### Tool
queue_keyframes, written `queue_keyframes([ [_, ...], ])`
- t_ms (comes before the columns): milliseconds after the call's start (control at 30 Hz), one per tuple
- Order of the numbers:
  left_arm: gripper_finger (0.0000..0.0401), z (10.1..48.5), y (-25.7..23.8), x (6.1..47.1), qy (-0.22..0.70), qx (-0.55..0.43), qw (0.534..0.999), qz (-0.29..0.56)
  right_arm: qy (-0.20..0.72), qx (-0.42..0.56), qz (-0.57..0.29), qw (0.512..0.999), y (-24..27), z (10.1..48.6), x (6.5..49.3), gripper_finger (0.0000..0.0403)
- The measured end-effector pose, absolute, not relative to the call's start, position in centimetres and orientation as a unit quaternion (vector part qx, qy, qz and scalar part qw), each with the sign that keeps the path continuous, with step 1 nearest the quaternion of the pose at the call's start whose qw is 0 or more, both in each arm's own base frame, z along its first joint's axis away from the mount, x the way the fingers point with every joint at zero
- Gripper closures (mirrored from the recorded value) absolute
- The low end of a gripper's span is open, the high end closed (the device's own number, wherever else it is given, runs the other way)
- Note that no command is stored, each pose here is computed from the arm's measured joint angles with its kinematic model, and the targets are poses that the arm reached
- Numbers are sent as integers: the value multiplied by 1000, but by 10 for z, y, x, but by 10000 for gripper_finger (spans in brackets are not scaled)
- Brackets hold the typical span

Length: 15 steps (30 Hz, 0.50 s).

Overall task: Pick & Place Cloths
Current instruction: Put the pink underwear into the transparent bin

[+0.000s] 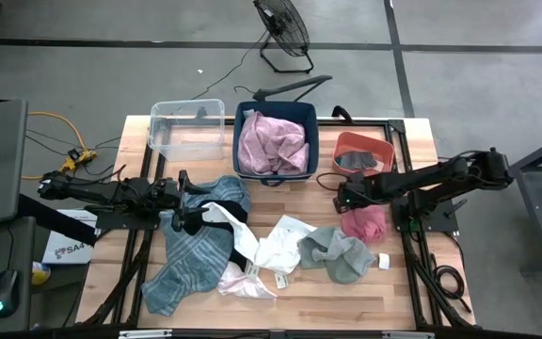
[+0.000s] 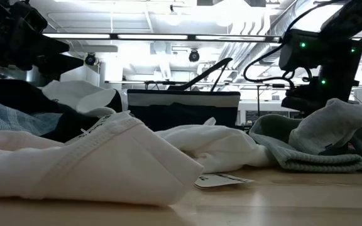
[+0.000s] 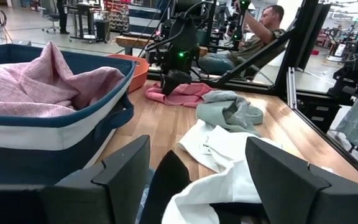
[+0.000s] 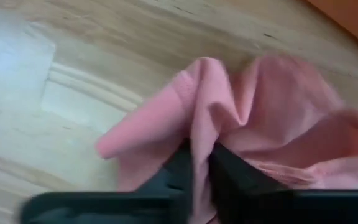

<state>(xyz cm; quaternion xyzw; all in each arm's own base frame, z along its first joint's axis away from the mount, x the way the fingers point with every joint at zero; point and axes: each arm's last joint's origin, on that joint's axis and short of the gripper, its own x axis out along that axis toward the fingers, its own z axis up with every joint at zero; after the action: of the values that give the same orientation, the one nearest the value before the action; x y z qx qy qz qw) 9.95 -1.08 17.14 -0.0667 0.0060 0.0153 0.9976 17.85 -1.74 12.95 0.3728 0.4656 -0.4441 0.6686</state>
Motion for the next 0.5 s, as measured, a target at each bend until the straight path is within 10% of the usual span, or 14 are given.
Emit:
queue_keyframes([
  [500, 144, 186, -8, 98, -42, -46, 996, 57, 276, 333, -316, 844, -9, 175, 206, 398],
])
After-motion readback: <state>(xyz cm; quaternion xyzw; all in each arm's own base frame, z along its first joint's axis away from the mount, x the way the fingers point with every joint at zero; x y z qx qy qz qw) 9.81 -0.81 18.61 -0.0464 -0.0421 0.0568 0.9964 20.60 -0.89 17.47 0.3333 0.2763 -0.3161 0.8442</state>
